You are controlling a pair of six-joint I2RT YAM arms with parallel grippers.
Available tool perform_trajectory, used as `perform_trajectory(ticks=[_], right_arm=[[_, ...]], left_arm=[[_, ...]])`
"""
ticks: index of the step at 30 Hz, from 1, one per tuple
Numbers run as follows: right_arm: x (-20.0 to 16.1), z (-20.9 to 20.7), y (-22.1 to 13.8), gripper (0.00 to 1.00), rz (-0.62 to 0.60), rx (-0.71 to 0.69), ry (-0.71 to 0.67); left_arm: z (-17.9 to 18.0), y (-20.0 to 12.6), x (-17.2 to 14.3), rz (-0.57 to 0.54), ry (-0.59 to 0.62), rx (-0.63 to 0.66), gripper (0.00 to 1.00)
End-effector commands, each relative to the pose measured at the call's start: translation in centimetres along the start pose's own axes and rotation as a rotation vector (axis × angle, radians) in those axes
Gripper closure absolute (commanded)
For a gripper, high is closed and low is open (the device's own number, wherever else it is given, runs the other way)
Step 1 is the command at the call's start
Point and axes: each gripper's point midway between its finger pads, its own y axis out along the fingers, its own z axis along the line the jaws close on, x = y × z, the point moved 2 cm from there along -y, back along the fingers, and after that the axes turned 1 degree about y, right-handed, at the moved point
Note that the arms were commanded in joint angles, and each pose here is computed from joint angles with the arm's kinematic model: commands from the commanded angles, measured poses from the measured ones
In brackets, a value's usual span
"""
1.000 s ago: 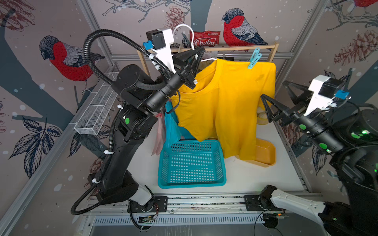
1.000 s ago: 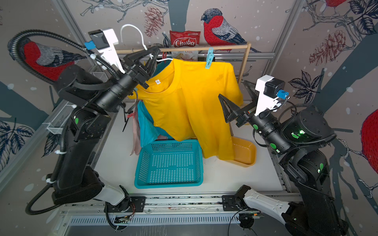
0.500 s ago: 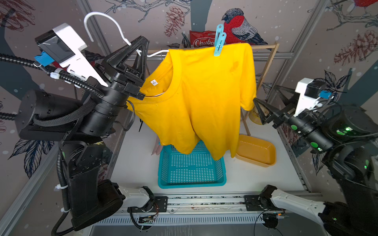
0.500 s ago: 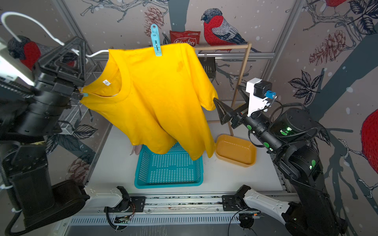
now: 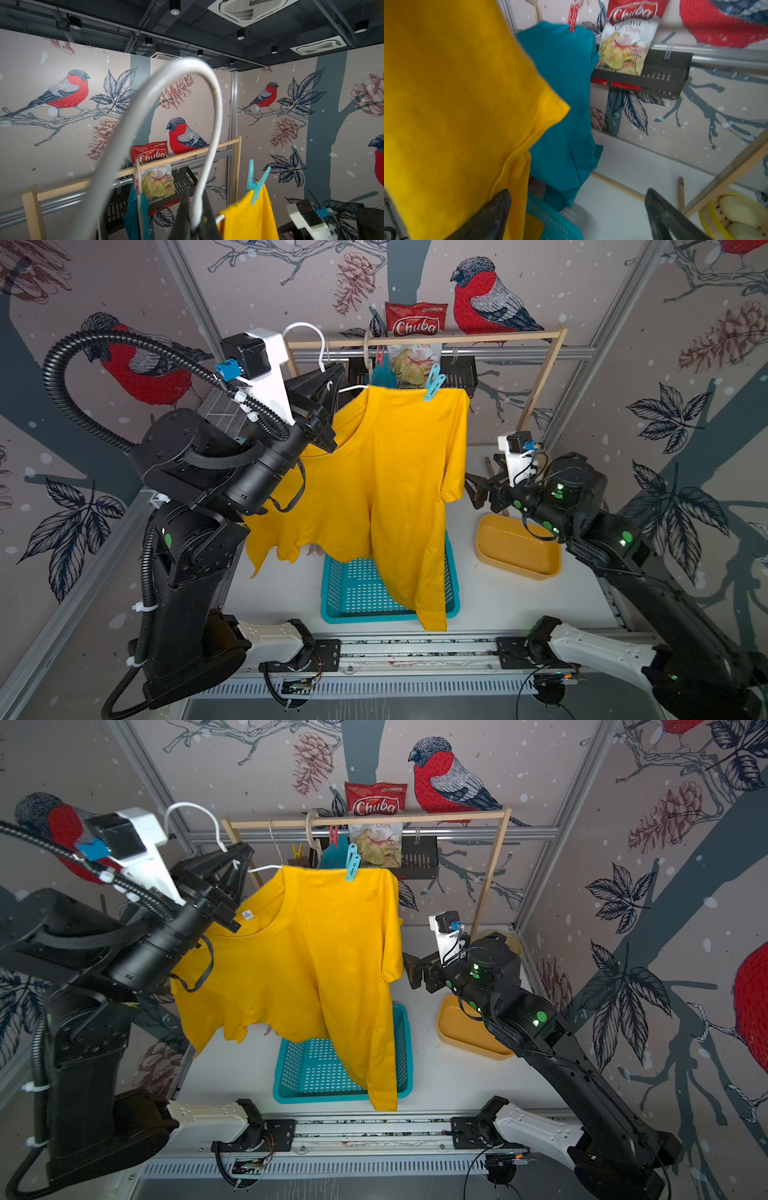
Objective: Remove the clothespins securing t-shirts to the hanger
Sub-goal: Pick up the hanger from the clothes rail.
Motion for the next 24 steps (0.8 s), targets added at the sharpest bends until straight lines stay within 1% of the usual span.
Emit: perform_trajectory(ticks=[1,7,9,11,14,17,19,21,24], right_arm=[[-0.4,-0.5,1.1,0.0,-0.013,-0.03,0.057],[-1.4,-2.2,1.9,0.0,-0.01,-0.104,0.063],[-1.4,-2.7,1.9,0.0,-0.009,-0.124,0.062],[-1.2,-3.0,1.7,0.0,-0.016,-0.138,0.059],[-0.1,-3.2,0.8,0.0,-0.059,-0.148,0.068],[1.2,-2.9,-0.7,0.0,-0.119,-0.122,0.077],[2.0,-2.5,-2.0,0.0,-0.148,-0.093,0.075],[2.5,-1.9,-2.9,0.0,-0.159,-0.049,0.058],[3.0,-1.2,-3.3,0.0,-0.149,-0.005,0.022]], left_arm=[[0.5,0.3,1.7,-0.049,0.067,0.037,1.0],[0.5,0.7,3.2,-0.102,0.118,0.038,1.0],[0.2,0.9,2.9,-0.093,0.128,0.024,1.0],[-0.3,1.2,1.8,-0.054,0.14,-0.005,1.0],[-1.2,1.5,-1.0,0.035,0.145,-0.058,1.0],[-2.5,1.8,-5.1,0.127,0.127,-0.132,1.0],[-3.8,2.0,-8.3,0.187,0.083,-0.197,1.0],[-5.1,1.9,-11.0,0.233,0.051,-0.27,1.0],[-5.6,1.9,-13.8,0.284,0.03,-0.289,1.0]])
